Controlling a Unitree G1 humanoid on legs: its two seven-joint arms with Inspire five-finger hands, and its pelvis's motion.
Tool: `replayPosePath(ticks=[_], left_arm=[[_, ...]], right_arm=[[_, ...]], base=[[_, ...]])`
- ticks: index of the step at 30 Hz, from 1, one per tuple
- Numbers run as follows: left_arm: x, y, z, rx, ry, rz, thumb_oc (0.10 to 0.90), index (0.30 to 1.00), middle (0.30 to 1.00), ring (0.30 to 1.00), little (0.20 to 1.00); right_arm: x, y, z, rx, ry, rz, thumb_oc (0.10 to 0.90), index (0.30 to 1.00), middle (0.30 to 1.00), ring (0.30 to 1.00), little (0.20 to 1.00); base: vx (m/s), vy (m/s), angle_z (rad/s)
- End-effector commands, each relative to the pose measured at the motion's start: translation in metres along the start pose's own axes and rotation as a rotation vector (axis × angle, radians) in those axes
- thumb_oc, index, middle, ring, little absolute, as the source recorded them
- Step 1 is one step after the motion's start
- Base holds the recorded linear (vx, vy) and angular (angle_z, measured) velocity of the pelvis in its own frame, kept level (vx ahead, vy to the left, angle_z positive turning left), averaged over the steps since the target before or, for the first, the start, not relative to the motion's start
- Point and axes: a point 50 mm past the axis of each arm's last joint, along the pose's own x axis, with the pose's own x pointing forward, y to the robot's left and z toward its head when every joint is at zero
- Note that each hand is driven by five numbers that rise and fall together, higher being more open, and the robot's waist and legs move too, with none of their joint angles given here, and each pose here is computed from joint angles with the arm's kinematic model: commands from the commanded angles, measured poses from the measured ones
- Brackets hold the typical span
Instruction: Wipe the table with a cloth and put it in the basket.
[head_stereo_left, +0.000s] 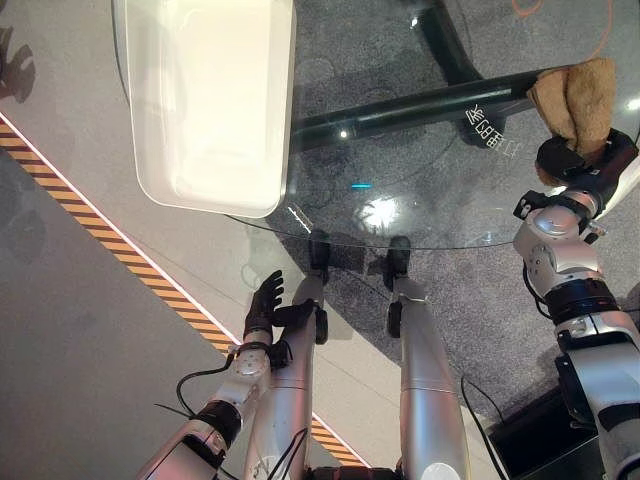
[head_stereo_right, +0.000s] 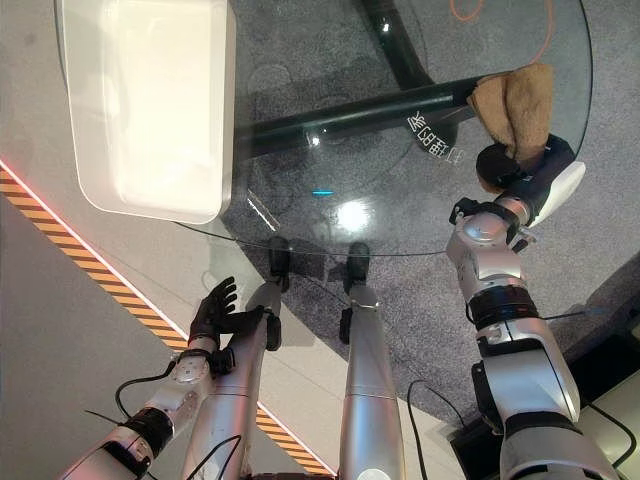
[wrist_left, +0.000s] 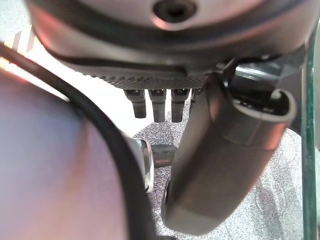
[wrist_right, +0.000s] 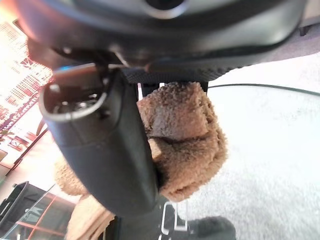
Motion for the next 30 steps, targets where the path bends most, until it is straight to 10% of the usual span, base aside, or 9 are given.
replayPosePath(ticks=[1,30], left_arm=[[-0.02,-0.002,-0.028,-0.049,0.068,0.036,0.8,0.9,0.9,0.9,0.9],[-0.022,-0.007,-0.03,-0.066,0.086,0.005,0.8,0.9,0.9,0.9,0.9]], right_arm=[[-0.021,0.012,0.024,0.053,-0.167,0.103,0.1,0.3,0.3,0.3,0.2],[-0.068,0.061,0.074,-0.059,-0.369,0.437,0.1,0.3,0.3,0.3,0.2]], base=[[0.01,0.036,-0.01],[0.01,0.027,0.01]])
